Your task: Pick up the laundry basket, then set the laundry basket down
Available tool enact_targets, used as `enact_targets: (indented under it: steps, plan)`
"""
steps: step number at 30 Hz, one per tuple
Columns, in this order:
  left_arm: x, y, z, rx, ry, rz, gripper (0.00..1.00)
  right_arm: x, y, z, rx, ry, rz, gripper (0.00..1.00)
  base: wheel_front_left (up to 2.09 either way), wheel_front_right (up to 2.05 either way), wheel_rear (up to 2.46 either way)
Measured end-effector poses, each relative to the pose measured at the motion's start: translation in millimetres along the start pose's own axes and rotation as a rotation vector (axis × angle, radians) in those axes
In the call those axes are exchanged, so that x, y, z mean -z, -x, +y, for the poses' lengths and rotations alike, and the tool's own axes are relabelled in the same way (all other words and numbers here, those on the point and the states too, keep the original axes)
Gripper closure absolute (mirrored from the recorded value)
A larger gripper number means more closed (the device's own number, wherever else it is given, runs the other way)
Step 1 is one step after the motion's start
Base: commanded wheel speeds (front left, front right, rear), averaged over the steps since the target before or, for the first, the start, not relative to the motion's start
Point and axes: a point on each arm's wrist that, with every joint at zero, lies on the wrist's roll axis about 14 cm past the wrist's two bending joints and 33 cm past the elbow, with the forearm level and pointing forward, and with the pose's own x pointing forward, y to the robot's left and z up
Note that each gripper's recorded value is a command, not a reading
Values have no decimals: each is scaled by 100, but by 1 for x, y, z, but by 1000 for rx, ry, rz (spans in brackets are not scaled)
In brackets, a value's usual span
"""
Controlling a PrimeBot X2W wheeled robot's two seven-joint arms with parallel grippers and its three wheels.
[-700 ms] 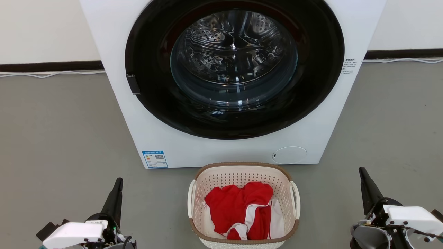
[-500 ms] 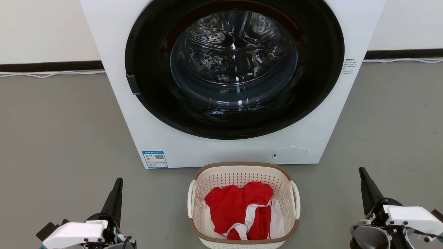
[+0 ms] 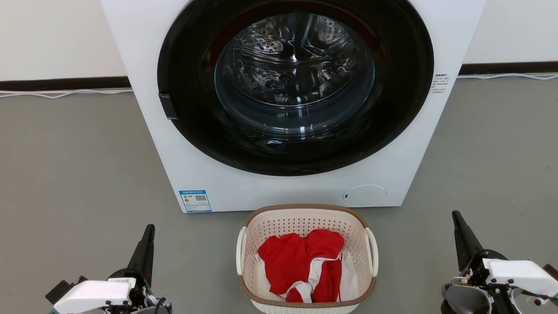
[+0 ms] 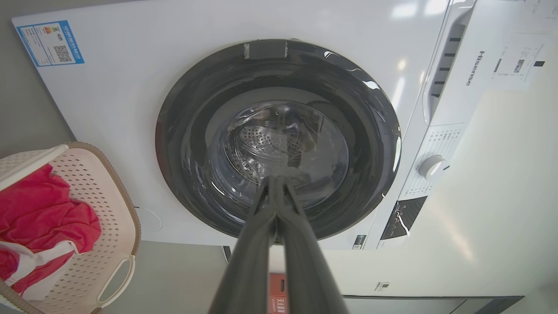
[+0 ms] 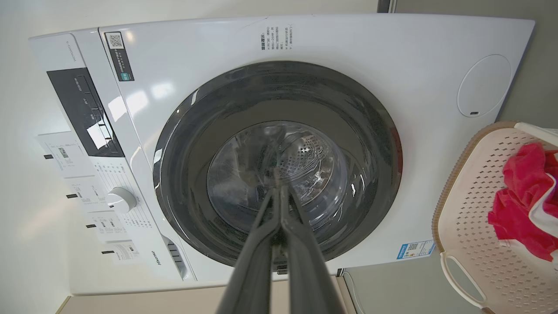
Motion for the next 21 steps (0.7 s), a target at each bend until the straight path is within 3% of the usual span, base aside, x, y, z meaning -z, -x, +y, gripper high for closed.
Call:
enact_targets:
  steps: [21]
  plan:
    - [0, 0, 0, 0, 0, 0, 100, 0, 0, 0, 0, 0, 0, 100, 0, 0, 0]
